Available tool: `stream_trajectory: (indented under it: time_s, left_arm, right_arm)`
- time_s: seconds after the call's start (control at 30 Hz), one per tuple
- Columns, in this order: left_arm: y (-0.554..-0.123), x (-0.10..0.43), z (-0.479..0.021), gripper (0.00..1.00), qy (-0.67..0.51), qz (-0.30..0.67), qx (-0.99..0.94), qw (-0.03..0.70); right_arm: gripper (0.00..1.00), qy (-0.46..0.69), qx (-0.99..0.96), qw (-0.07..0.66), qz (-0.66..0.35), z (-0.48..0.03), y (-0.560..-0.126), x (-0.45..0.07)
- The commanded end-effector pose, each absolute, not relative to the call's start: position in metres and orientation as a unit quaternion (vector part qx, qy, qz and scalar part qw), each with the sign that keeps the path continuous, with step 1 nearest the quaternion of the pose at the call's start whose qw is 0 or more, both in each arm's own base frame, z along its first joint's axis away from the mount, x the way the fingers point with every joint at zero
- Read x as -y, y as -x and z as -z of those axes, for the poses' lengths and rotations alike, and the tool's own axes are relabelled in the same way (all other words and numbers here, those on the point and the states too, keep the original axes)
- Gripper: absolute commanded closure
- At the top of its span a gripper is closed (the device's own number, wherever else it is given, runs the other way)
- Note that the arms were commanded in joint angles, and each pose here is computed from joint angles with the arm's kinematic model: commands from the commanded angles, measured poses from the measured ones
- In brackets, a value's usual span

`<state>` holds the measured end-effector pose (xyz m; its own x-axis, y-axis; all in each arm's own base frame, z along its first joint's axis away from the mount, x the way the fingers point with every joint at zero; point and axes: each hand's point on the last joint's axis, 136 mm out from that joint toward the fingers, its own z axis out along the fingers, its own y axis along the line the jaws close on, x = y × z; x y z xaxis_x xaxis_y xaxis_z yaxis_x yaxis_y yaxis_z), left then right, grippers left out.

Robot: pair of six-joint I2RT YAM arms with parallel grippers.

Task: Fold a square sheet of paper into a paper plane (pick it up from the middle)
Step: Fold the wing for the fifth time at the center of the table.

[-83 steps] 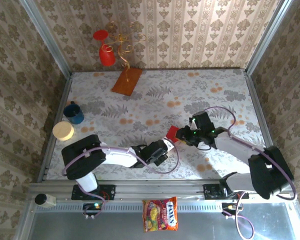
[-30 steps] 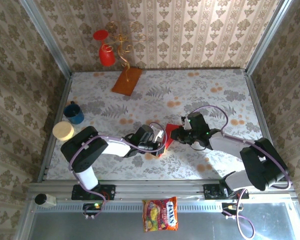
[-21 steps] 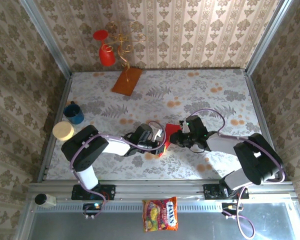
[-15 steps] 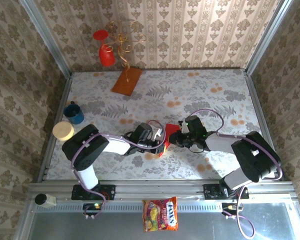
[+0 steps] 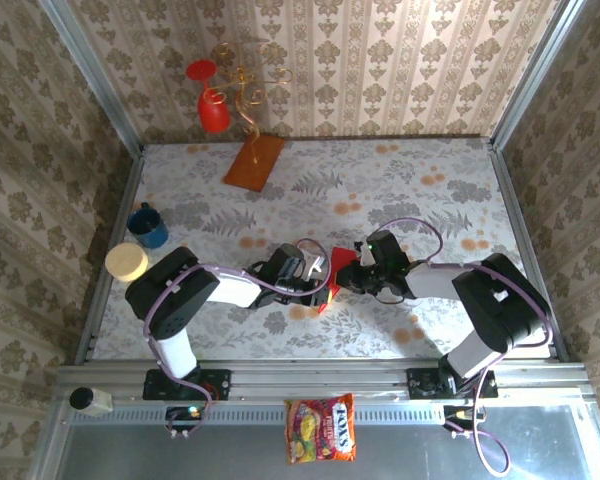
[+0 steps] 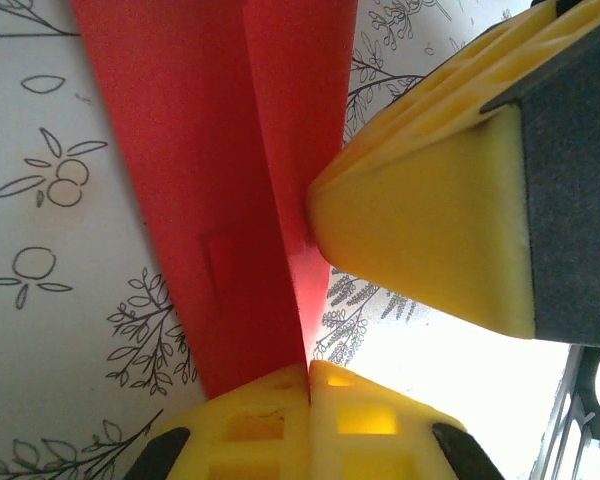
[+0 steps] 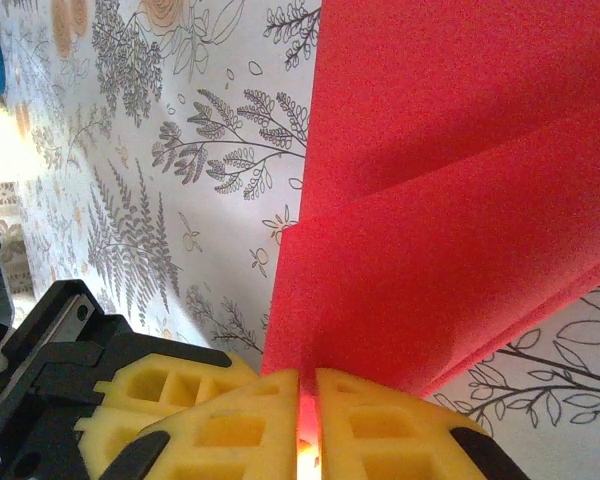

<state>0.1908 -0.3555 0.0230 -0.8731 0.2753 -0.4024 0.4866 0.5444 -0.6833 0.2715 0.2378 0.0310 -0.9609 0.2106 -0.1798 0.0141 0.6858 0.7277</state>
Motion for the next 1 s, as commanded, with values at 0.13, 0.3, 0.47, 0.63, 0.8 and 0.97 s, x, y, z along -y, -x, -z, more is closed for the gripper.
stream_trajectory:
  time_s: [0.13,0.3,0.47,0.63,0.8,0.97]
  left_arm:
    - [-0.172,0.338,0.022,1.0,-0.207,0.372,-0.903,0.068]
    - [-0.173,0.337,0.023,1.0,-0.207,0.371,-0.903,0.068]
    - [-0.172,0.338,0.022,1.0,-0.208,0.373,-0.901,0.068]
    - [-0.179,0.335,0.018,1.0,-0.202,0.374,-0.902,0.082]
    - [-0.192,0.333,0.001,0.91,-0.198,0.383,-0.896,0.108]
    - [-0.199,0.33,-0.026,0.76,-0.213,0.389,-0.885,0.141]
  right_arm:
    - [0.9,-0.06,-0.915,0.121,-0.38,-0.02,-0.275,-0.239]
    - [0.92,-0.071,-0.919,0.11,-0.371,-0.01,-0.271,-0.236]
    - [0.95,-0.088,-0.926,0.095,-0.354,-0.002,-0.266,-0.23]
    - [0.98,-0.117,-0.938,0.066,-0.32,0.012,-0.258,-0.22]
    - [0.99,-0.133,-0.946,0.043,-0.293,0.024,-0.248,-0.211]
    - [0.99,-0.139,-0.948,0.038,-0.282,0.03,-0.243,-0.206]
